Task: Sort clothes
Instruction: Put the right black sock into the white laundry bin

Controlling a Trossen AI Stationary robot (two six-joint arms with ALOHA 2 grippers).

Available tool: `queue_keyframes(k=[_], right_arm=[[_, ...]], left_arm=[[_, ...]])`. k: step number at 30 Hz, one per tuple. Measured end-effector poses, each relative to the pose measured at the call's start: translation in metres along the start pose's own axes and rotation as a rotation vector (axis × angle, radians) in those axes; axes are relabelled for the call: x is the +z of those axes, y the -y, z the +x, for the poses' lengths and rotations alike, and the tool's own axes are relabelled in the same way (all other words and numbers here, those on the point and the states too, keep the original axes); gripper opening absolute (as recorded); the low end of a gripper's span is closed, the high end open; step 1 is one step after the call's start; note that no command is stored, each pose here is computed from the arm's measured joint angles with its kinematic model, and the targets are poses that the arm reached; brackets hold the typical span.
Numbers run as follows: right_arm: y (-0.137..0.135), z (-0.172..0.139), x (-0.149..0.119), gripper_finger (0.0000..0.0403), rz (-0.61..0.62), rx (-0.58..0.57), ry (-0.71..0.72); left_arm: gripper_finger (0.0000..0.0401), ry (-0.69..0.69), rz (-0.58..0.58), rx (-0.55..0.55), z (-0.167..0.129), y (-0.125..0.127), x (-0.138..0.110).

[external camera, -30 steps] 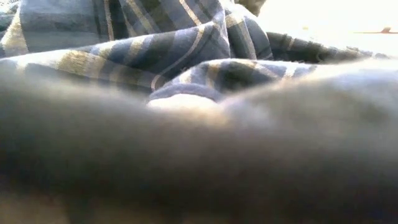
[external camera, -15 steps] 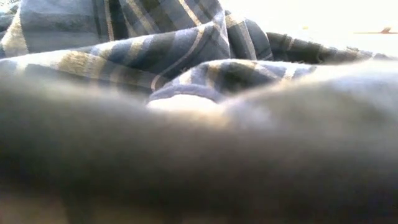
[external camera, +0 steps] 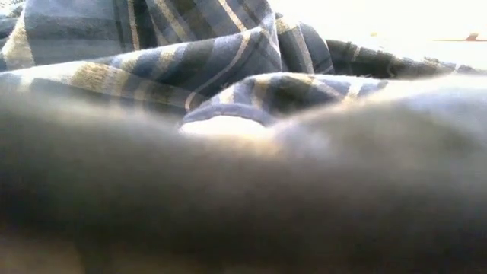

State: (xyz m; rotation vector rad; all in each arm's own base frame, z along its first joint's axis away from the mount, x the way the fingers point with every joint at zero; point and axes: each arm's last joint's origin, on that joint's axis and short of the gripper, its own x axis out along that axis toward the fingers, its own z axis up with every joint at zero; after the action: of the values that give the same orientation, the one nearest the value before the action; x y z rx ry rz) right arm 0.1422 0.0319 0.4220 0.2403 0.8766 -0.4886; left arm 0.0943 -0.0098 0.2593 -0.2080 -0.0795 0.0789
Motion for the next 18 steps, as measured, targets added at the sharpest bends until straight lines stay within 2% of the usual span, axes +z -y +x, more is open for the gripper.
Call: queue_keyframes(k=[4, 9, 18], right_arm=[[-0.009, 0.029, -0.028, 0.019, 0.002, -0.045, -0.078], [-0.018, 0.064, -0.065, 0.019, 0.003, -0.078, -0.106], [-0.037, 0.124, -0.124, 0.0187, 0.031, -0.006, -0.038]], left_arm=[[0.0089, -0.143, 0.048, 0.052, 0.022, 0.011, 0.022], [0.0089, -0.283, 0.093, 0.083, 0.067, 0.029, 0.035], [0.0089, -0.544, 0.162, 0.15, 0.157, 0.049, 0.009]])
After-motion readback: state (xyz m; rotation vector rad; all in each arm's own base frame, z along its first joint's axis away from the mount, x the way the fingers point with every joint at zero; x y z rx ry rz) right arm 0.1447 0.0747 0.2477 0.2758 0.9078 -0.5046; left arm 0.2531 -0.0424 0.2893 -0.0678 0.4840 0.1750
